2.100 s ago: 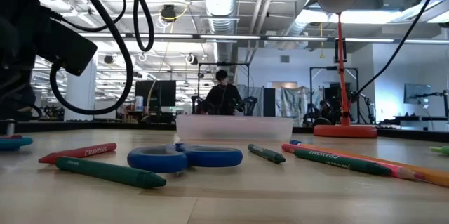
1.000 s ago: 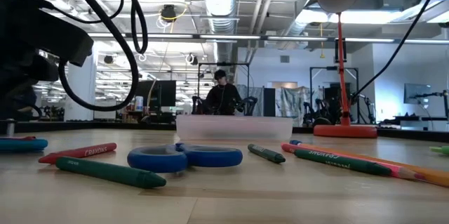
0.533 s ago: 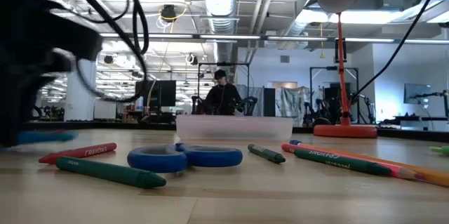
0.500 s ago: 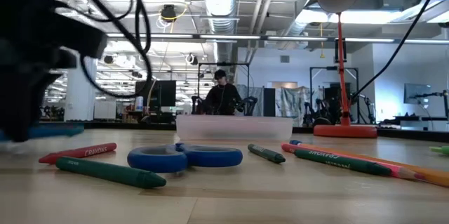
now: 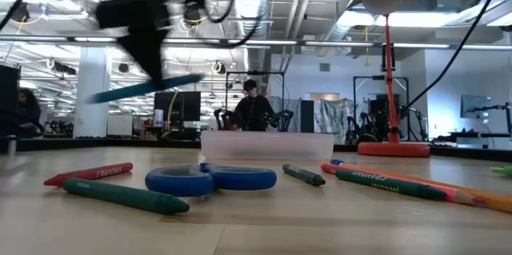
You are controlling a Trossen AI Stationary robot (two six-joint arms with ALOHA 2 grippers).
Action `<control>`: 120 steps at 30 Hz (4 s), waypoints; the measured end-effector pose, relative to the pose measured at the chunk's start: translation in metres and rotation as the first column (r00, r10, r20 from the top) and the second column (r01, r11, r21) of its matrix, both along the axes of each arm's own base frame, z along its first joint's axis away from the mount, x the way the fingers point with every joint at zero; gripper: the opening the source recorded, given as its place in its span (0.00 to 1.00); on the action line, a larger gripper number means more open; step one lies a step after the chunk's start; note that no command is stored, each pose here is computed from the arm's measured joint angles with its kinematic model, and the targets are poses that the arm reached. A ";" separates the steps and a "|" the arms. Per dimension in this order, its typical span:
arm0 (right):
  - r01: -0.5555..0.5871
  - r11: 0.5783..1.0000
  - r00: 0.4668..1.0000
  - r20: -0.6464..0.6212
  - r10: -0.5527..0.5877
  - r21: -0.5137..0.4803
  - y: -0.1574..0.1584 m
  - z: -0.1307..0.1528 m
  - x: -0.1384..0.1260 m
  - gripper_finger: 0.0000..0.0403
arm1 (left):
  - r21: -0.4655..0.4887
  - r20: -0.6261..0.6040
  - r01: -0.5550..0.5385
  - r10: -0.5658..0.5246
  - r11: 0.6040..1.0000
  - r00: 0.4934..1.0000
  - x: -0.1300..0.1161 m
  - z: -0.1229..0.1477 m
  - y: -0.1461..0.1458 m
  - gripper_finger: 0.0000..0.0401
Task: Pick & place school supplies into a supply box
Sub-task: Put the blue pen into the pink supply box, then put the black pen into the pink supply box
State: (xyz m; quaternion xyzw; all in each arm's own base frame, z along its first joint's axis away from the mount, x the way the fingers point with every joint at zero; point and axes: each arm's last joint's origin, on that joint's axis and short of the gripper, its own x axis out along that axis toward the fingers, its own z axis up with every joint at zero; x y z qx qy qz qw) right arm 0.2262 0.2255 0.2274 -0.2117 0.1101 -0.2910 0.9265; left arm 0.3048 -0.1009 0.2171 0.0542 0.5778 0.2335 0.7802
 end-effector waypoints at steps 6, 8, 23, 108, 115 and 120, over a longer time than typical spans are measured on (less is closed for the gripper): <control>0.007 1.000 1.000 -0.004 -0.007 -0.005 -0.002 0.000 0.001 0.19 | -0.003 0.210 0.046 -0.044 0.999 0.977 0.045 0.024 0.050 0.12; 0.006 1.000 1.000 -0.016 -0.006 -0.018 -0.002 -0.001 0.001 0.19 | -0.020 0.281 0.071 -0.062 0.997 0.958 0.057 0.028 0.066 0.12; 0.013 1.000 1.000 -0.016 -0.013 -0.009 -0.006 -0.005 -0.003 0.19 | -0.086 0.305 0.021 0.007 0.996 0.952 0.086 -0.006 0.139 0.12; 0.821 0.373 0.524 -0.829 -0.195 0.432 -0.043 -0.080 -0.026 0.19 | 0.263 0.642 0.295 -0.395 0.919 0.657 -0.123 -0.030 -0.129 0.39; 0.826 0.369 0.517 -0.834 -0.194 0.426 -0.041 -0.086 -0.024 0.19 | 0.262 0.642 0.295 -0.395 0.919 0.657 -0.123 -0.030 -0.130 0.39; 0.821 0.365 0.526 -0.830 -0.185 0.439 -0.040 -0.087 -0.023 0.19 | 0.262 0.642 0.295 -0.395 0.919 0.657 -0.123 -0.030 -0.130 0.39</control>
